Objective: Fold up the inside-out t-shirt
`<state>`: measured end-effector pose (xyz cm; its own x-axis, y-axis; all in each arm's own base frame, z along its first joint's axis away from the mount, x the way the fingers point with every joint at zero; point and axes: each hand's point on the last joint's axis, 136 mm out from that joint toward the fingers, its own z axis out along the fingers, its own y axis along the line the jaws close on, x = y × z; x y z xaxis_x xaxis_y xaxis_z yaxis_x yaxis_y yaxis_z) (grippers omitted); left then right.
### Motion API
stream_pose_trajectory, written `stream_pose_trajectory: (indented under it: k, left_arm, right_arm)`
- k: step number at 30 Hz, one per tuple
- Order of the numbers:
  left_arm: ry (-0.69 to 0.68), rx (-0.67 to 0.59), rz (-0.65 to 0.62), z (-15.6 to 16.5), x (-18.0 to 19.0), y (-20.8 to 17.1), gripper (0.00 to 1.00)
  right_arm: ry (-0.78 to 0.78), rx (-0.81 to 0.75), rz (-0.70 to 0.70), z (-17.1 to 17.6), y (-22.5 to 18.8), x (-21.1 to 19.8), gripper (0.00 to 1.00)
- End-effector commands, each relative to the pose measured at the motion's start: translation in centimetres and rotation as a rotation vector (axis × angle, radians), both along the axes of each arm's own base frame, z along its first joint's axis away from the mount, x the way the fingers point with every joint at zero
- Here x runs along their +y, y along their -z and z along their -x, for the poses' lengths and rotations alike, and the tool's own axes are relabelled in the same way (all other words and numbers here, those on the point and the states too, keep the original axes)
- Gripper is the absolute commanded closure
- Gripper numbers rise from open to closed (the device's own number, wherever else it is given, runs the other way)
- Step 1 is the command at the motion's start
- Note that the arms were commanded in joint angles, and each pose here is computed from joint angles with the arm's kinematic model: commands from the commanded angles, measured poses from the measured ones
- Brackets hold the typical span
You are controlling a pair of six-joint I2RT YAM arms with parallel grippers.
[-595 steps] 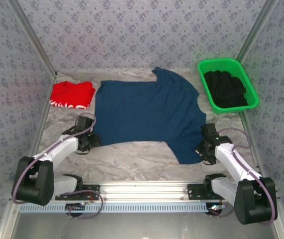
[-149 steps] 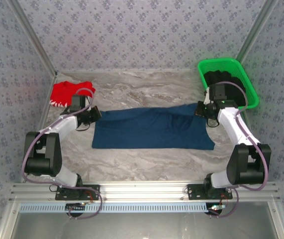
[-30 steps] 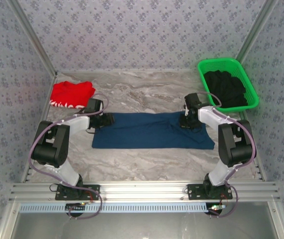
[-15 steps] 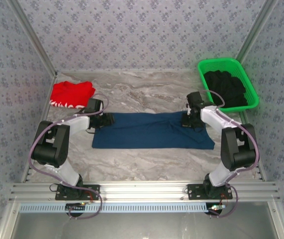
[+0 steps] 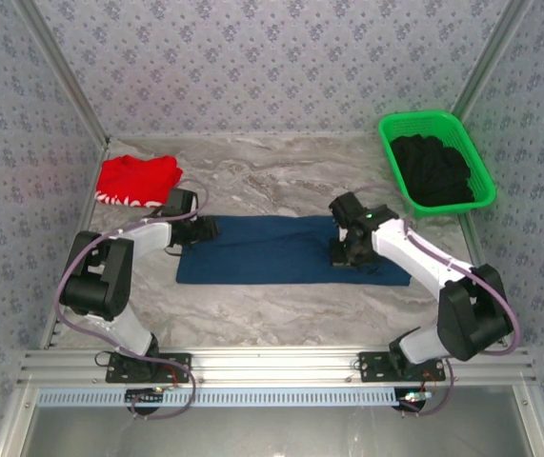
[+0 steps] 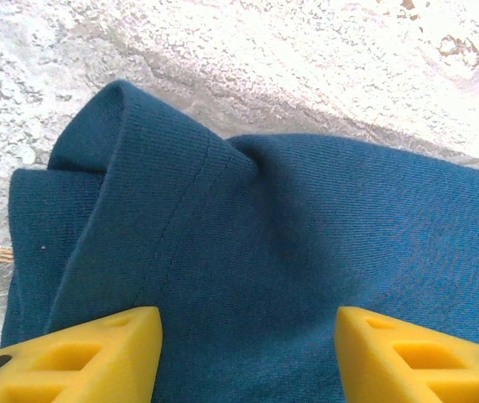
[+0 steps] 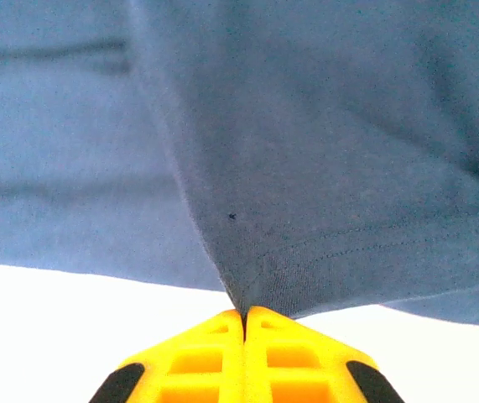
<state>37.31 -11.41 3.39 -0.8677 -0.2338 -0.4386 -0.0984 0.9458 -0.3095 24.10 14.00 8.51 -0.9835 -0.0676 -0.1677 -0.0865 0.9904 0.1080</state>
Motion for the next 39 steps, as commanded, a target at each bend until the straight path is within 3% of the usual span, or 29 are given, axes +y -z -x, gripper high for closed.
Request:
stream_pose_trajectory:
  k: [1,6,10,14,19,27,35,39]
  left_arm:
    - [0.003,-0.002,-0.021,0.3,0.6,-0.2,0.44]
    - [0.010,-0.003,-0.013,0.2,0.4,-0.4,0.44]
    - [0.007,-0.006,-0.011,0.2,0.4,-0.7,0.44]
    - [0.006,-0.029,0.017,0.2,0.0,-1.9,0.43]
    - [0.032,-0.052,0.056,0.0,-1.4,-2.8,0.43]
    - [0.058,-0.034,0.040,-0.3,-1.7,-2.2,0.42]
    - [-0.010,0.012,-0.020,-1.4,0.2,-0.3,0.43]
    - [-0.038,0.056,-0.066,-0.7,1.4,1.6,0.43]
  right_arm:
    - [0.027,0.122,-0.003,2.9,1.9,1.5,0.93]
    - [-0.034,0.161,0.093,3.9,1.8,1.2,0.75]
    - [0.009,0.084,0.113,1.9,0.1,-0.7,0.62]
    - [0.095,-0.002,0.078,-1.8,-0.5,-2.9,0.58]
    - [0.292,-0.131,0.027,-9.9,-0.1,-8.3,0.54]
    - [0.362,-0.194,0.179,-18.5,1.3,-13.9,0.53]
    - [0.338,-0.131,0.239,-20.5,4.2,-14.5,0.55]
    - [0.329,-0.120,0.261,-20.7,4.9,-14.7,0.70]
